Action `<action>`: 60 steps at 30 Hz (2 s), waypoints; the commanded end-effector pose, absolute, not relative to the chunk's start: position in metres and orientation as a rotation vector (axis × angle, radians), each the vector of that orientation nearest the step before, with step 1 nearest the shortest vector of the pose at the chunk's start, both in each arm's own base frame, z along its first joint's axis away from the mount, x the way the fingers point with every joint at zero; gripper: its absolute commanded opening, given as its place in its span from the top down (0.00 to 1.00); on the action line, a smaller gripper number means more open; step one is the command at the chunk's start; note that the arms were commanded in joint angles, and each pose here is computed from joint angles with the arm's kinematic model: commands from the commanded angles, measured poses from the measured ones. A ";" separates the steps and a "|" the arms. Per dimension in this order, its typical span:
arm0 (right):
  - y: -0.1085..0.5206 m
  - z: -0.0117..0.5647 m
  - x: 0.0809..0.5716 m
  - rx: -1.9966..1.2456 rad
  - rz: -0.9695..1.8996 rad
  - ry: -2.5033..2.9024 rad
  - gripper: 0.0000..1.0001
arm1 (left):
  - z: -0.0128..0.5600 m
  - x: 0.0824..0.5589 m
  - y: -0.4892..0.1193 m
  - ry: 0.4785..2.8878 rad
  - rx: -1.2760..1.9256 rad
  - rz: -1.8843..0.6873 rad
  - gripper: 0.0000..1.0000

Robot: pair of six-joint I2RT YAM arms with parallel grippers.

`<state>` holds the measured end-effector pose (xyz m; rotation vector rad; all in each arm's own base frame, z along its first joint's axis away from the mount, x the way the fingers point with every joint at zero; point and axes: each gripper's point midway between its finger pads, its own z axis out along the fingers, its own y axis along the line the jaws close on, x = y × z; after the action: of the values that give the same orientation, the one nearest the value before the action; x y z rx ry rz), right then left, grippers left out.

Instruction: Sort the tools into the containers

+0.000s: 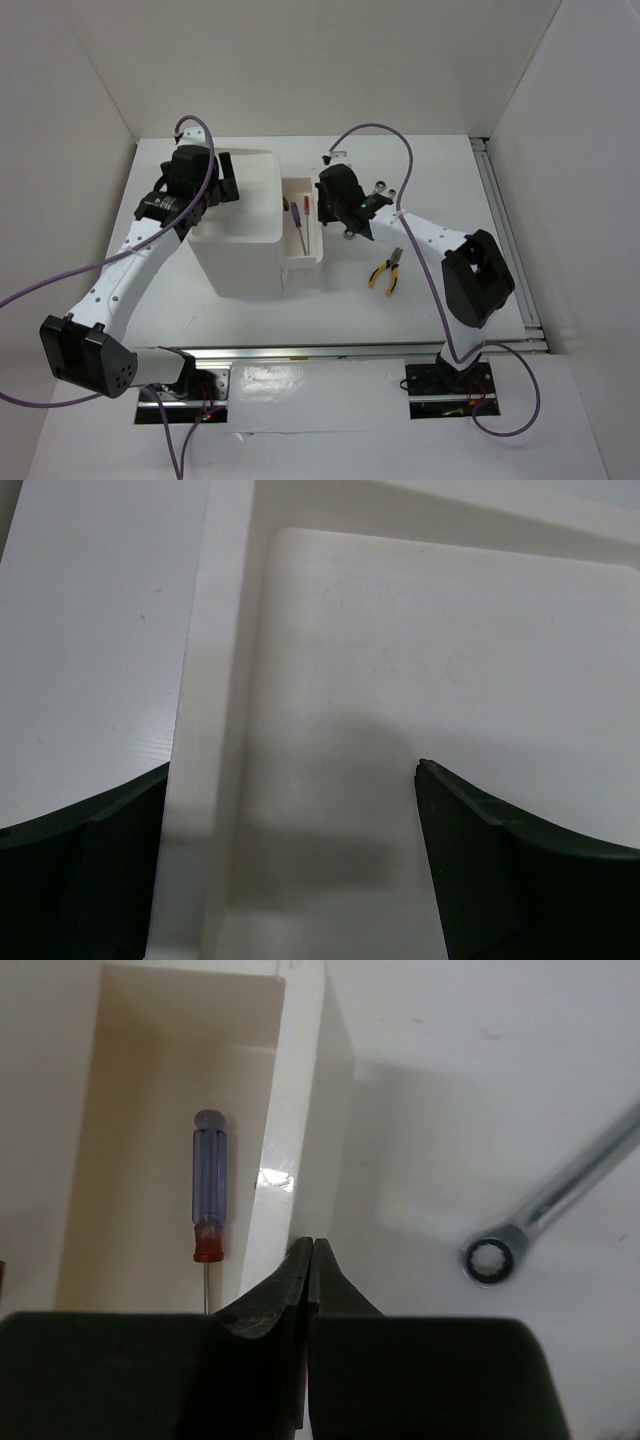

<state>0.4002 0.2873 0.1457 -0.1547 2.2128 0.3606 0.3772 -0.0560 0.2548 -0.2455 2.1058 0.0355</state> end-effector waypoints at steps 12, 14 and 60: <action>0.402 0.144 0.371 -0.065 0.748 2.203 1.00 | 0.198 0.349 -0.086 2.340 -0.094 -0.065 0.00; 0.414 0.155 0.365 -0.061 0.880 2.148 1.00 | 0.198 0.349 -0.086 2.340 -0.094 -0.065 0.00; 0.368 0.060 0.391 -0.121 1.618 1.940 0.49 | 0.202 0.349 -0.085 2.332 -0.084 -0.064 0.00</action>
<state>0.3842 0.3579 0.0427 -0.0761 2.0395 1.5777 0.3766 -0.0564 0.2551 -0.2395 2.1049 0.0297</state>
